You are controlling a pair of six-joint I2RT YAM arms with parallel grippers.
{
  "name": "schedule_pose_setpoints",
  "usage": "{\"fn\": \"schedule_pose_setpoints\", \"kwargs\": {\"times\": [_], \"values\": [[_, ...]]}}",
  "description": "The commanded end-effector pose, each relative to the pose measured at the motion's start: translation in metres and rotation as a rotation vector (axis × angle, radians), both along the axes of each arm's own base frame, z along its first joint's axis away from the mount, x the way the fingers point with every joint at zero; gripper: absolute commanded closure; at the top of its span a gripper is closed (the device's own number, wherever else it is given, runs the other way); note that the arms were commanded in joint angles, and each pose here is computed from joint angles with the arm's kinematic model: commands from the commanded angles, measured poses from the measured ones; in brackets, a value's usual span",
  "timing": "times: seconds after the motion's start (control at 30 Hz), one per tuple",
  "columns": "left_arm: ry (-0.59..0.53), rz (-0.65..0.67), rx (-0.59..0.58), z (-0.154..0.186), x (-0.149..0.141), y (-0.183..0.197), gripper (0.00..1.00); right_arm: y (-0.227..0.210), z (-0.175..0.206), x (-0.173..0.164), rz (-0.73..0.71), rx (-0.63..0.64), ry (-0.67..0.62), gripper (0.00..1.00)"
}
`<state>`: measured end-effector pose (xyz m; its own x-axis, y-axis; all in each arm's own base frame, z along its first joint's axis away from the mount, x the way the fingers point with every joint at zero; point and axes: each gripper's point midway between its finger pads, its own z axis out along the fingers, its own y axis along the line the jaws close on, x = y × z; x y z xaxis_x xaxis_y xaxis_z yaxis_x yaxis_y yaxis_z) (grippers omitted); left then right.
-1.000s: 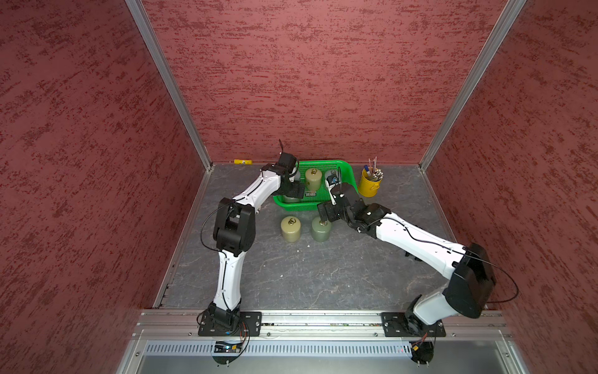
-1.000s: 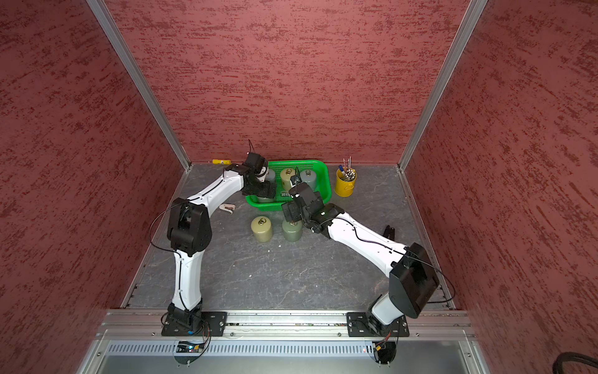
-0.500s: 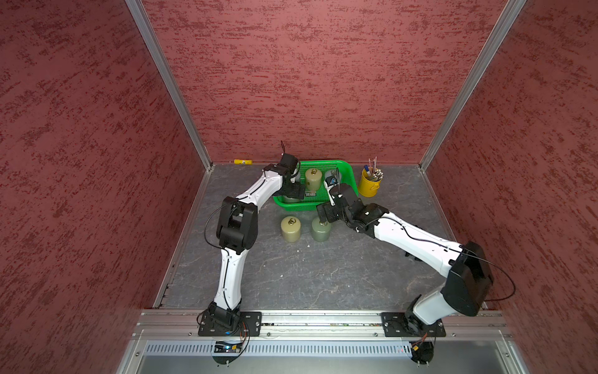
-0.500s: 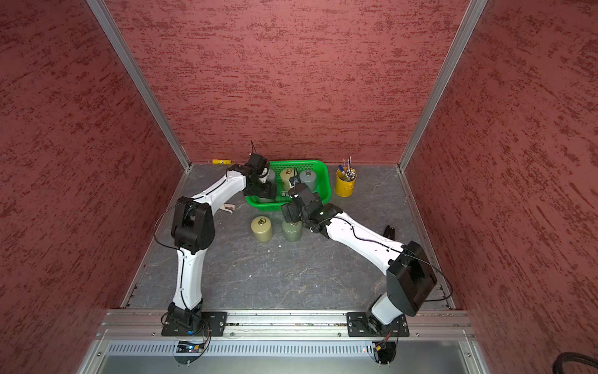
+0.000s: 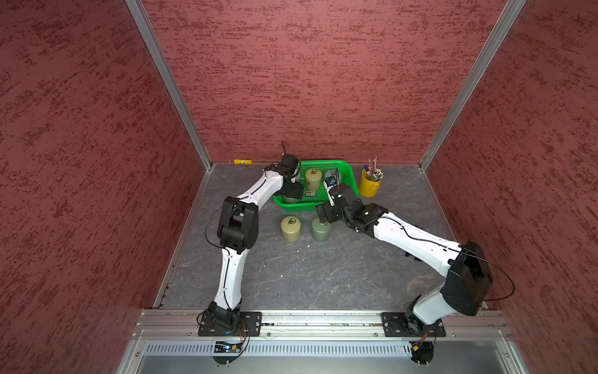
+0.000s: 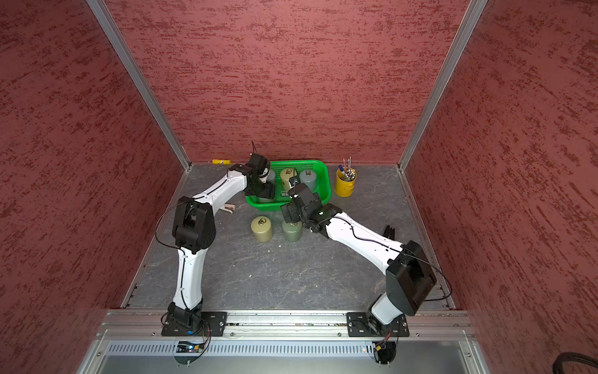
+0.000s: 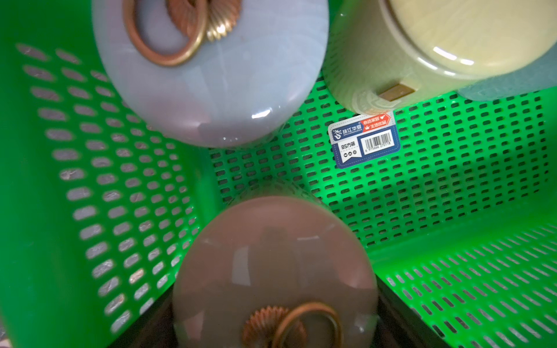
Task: Take the tea canister out of the basket
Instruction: Pick up the tea canister from the basket, then place the tea canister at the center of the board.
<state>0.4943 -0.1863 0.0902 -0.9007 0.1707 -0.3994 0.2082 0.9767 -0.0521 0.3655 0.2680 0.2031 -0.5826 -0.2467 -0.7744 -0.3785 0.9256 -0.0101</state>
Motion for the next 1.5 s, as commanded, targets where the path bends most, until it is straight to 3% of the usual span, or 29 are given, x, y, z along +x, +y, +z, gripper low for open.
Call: {"fn": "schedule_pose_setpoints", "kwargs": {"times": [0.0, 0.37, 0.8, 1.1, 1.47], "values": [[-0.06, -0.029, -0.014, 0.018, 0.008, -0.014, 0.45, 0.001, 0.007, 0.004, 0.001, 0.014, -0.015, 0.01], [-0.168, -0.076, -0.064, 0.079, 0.003, -0.034, 0.45, -0.019, 0.05, 0.005, -0.039, 0.058, -0.084, 0.01], [-0.246, -0.227, -0.14, 0.15, -0.039, -0.085, 0.42, -0.076, 0.08, 0.01, -0.155, 0.142, -0.135, 0.01], [-0.256, -0.359, -0.191, 0.172, -0.074, -0.129, 0.41, -0.111, 0.078, 0.011, -0.243, 0.162, -0.142, 0.01], [-0.216, -0.507, -0.248, 0.167, -0.131, -0.195, 0.41, -0.16, 0.063, 0.019, -0.407, 0.173, -0.091, 0.01]]}}
